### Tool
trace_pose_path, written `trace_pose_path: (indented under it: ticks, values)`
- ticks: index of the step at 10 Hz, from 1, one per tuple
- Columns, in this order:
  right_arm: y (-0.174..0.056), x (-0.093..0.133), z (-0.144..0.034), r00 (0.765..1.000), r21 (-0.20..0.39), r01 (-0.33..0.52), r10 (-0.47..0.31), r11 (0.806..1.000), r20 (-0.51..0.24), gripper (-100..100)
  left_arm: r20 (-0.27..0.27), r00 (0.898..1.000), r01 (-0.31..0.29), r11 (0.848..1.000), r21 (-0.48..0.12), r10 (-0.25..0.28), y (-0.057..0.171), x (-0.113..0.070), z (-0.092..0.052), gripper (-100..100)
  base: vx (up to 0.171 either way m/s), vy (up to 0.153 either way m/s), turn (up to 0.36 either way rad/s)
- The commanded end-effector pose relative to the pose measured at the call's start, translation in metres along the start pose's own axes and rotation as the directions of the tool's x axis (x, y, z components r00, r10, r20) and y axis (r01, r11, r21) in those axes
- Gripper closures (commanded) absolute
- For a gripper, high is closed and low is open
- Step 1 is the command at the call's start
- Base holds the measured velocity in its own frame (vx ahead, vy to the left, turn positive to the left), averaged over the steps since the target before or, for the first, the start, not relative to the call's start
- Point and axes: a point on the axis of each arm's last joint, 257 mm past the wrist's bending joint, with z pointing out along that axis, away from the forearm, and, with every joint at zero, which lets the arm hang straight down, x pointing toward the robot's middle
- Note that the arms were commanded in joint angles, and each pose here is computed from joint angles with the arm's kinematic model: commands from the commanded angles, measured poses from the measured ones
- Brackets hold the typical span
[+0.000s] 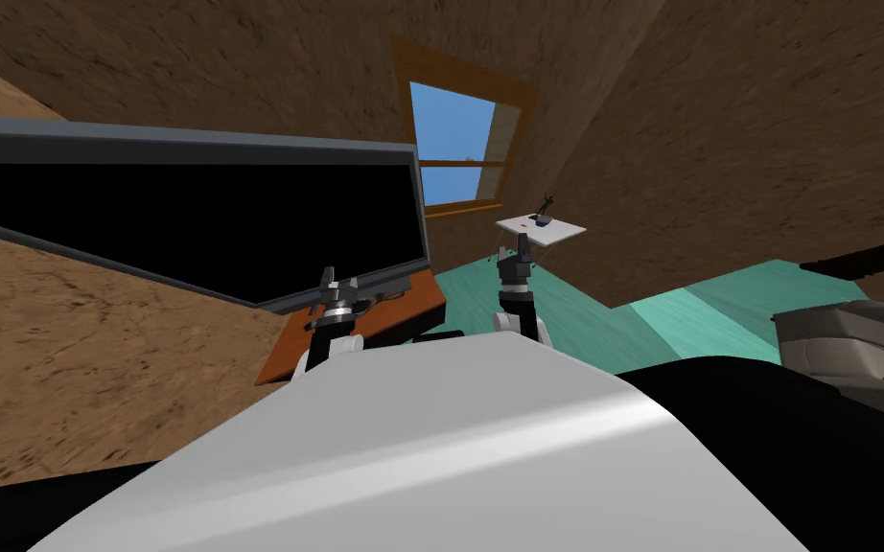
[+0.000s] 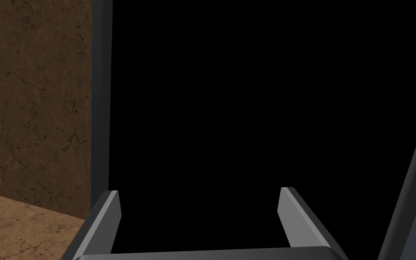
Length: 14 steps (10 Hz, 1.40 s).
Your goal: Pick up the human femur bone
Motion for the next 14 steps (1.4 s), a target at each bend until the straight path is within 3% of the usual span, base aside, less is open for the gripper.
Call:
trace_pose_path:
  ticks: [1, 2, 3, 4, 5, 6, 7, 8, 9, 10, 11, 12, 13, 14]
  values:
    - [0.000, 0.000, 0.000, 1.000, 0.000, 0.000, 0.000, 1.000, 0.000, 0, 0.019, 1.000, -0.012, 0.998, -0.066, 0.013, 0.020, -0.018, 0.000, -100, -0.020, -0.004, -0.208]
    - [0.000, 0.000, 0.000, 1.000, 0.000, 0.000, 0.000, 1.000, 0.000, 0, 0.022, 1.000, -0.012, 0.997, -0.082, 0.014, 0.024, -0.019, -0.001, -100, -0.017, 0.001, -0.101]
    - [0.000, 0.000, 0.000, 1.000, 0.000, 0.000, 0.000, 1.000, 0.000, 0, 0.043, 0.999, -0.020, 0.989, -0.146, 0.027, 0.045, -0.037, -0.003, -100, -0.015, 0.002, -0.164]
    - [0.000, 0.000, 0.000, 1.000, 0.000, 0.000, 0.000, 1.000, 0.000, 0, 0.044, 0.999, -0.020, 0.988, -0.150, 0.027, 0.046, -0.038, -0.003, -100, -0.012, 0.007, -0.121]
    - [0.000, 0.000, 0.000, 1.000, 0.000, 0.000, 0.000, 1.000, 0.000, 0, 0.067, 0.997, -0.026, 0.976, -0.216, 0.042, 0.067, -0.058, -0.006, -100, -0.011, 0.004, -0.235]
    - [0.000, 0.000, 0.000, 1.000, 0.000, 0.000, 0.000, 1.000, 0.000, 0, 0.068, 0.997, -0.026, 0.976, -0.217, 0.042, 0.067, -0.058, -0.006, -100, -0.010, 0.012, -0.119]
    - [0.000, 0.000, 0.000, 1.000, 0.000, 0.000, 0.000, 1.000, 0.000, 0, 0.091, 0.994, -0.030, 0.962, -0.272, 0.057, 0.084, -0.079, -0.009, -100, -0.011, 0.010, -0.228]
    - [0.000, 0.000, 0.000, 1.000, 0.000, 0.000, 0.000, 1.000, 0.000, 0, 0.093, 0.994, -0.029, 0.959, -0.283, 0.058, 0.087, -0.079, -0.010, -100, -0.009, 0.014, -0.116]
    - [0.000, 0.000, 0.000, 1.000, 0.000, 0.000, 0.000, 1.000, 0.000, 0, 0.119, 0.990, -0.029, 0.942, -0.335, 0.073, 0.104, -0.101, -0.014, -100, -0.009, 0.016, -0.254]
    - [0.000, 0.000, 0.000, 1.000, 0.000, 0.000, 0.000, 1.000, 0.000, 0, 0.121, 0.990, -0.027, 0.937, -0.347, 0.074, 0.107, -0.102, -0.016, -100, -0.008, 0.020, -0.118]
    - [0.000, 0.000, 0.000, 1.000, 0.000, 0.000, 0.000, 1.000, 0.000, 0, 0.150, 0.985, -0.022, 0.916, -0.402, 0.089, 0.123, -0.125, -0.021, -100, -0.006, 0.022, -0.218]
    - [0.000, 0.000, 0.000, 1.000, 0.000, 0.000, 0.000, 1.000, 0.000, 0, 0.151, 0.984, -0.021, 0.912, -0.409, 0.090, 0.125, -0.125, -0.022, -100, -0.007, 0.024, -0.131]
    - [0.000, 0.000, 0.000, 1.000, 0.000, 0.000, 0.000, 1.000, 0.000, 0, 0.180, 0.978, -0.011, 0.892, -0.453, 0.104, 0.139, -0.148, -0.028, -100, -0.010, 0.025, -0.232]
    - [0.000, 0.000, 0.000, 1.000, 0.000, 0.000, 0.000, 1.000, 0.000, 0, 0.184, 0.977, -0.007, 0.883, -0.469, 0.106, 0.143, -0.149, -0.031, -100, -0.022, 0.027, -0.109]
